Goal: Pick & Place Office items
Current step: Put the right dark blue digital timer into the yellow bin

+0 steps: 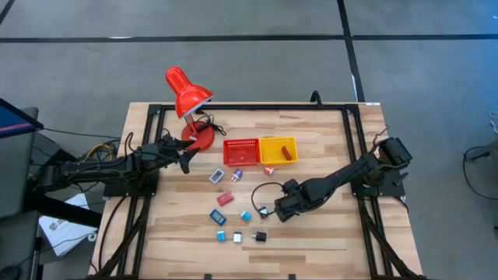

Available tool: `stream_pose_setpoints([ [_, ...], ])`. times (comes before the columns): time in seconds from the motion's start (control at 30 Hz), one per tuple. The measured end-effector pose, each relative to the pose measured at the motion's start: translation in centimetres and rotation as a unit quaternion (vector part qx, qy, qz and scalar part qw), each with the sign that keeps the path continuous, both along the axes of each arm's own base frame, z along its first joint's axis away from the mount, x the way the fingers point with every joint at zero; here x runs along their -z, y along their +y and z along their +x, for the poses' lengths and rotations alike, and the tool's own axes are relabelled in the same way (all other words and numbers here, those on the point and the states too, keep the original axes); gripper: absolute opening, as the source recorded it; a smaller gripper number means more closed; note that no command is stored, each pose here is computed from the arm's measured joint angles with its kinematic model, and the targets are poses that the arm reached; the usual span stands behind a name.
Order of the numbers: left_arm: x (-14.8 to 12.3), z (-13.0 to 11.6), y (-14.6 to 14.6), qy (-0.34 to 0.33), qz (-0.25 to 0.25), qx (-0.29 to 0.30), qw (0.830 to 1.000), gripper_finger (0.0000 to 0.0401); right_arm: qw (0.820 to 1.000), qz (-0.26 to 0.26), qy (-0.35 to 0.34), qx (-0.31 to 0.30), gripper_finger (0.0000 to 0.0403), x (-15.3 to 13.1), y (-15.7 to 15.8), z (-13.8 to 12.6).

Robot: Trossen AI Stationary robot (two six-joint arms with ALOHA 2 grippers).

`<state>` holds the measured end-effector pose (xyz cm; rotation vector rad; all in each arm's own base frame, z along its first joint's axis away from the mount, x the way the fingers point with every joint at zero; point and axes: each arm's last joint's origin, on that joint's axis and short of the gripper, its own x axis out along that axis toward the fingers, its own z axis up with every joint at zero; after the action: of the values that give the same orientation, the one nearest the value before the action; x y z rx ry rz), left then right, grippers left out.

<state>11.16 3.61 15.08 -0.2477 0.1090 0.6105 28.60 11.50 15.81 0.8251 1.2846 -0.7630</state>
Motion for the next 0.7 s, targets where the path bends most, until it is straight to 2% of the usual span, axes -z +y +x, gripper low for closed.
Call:
stream_pose_setpoints([
  [0.7, 0.02, 0.00, 0.00, 0.001, 0.000, 0.000, 1.000, 0.0195, 1.000, -0.012, 0.016, -0.006, 0.0301, 0.26, -0.09, -0.21],
])
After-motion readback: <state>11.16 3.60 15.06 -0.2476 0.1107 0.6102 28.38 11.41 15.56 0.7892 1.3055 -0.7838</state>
